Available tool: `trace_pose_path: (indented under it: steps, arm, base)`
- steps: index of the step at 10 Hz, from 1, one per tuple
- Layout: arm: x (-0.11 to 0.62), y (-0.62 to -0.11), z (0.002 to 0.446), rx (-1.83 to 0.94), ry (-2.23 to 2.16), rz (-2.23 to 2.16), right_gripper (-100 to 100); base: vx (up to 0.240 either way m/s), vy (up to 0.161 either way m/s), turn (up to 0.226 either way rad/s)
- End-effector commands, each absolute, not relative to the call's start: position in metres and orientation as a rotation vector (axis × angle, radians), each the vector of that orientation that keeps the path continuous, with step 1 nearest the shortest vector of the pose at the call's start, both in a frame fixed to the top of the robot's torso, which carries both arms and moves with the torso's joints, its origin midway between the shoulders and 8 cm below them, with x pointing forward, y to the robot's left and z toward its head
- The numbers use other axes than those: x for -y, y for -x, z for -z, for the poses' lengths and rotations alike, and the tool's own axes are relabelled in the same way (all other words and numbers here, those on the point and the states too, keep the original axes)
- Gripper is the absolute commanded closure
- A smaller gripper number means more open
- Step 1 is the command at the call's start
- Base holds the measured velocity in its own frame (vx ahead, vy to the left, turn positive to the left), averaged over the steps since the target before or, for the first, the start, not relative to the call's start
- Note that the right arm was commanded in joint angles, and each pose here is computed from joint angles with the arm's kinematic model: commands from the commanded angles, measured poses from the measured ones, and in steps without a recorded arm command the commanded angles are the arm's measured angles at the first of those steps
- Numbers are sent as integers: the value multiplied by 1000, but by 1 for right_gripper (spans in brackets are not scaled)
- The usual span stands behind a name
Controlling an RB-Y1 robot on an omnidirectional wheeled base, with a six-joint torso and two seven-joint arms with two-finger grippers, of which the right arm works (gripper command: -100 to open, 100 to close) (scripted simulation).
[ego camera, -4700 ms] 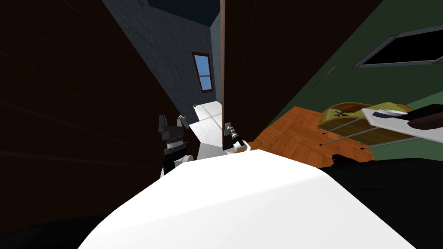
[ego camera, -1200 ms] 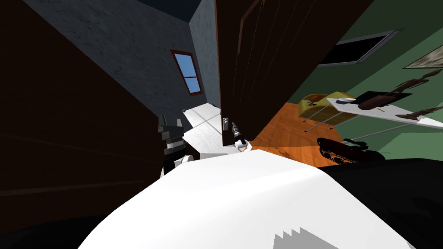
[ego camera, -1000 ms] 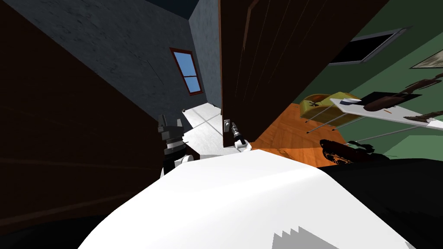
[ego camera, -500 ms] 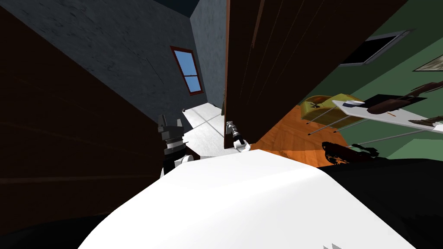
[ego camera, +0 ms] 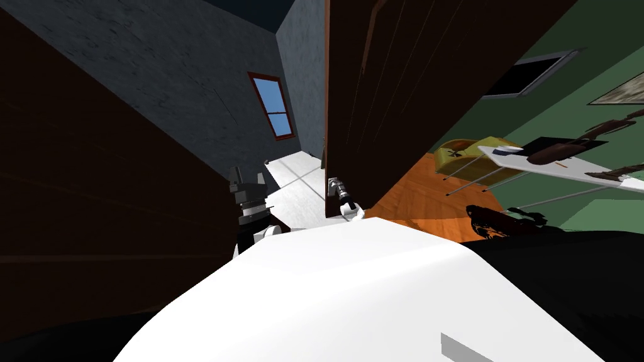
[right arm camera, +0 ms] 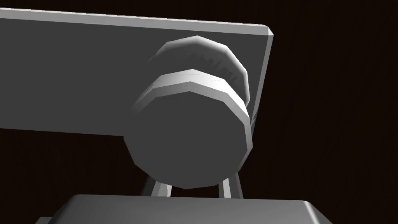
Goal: Push the door open
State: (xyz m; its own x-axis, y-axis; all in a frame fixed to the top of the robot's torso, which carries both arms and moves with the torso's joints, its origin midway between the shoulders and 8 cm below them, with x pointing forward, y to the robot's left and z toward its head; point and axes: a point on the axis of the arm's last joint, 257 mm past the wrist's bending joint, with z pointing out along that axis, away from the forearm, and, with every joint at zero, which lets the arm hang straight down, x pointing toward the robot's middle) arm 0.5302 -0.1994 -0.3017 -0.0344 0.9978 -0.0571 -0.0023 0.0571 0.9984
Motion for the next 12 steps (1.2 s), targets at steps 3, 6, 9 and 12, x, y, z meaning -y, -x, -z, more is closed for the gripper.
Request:
trace_pose_path:
  steps: [3,6,9,12]
  arm:
    - [203,-531,302,-1290,-1115,-1183,-100]
    - [179,-528,302,-1325,-1095,-1217,-100]
    - [141,-524,301,-1345,-1098,-1279,-100]
    - [118,-523,300,-1347,-1110,-1316,-100]
  base:
    - [7,-46,-107]
    - [-197,-21,-120]
    - [-207,-19,-129]
    - [-127,49,-80]
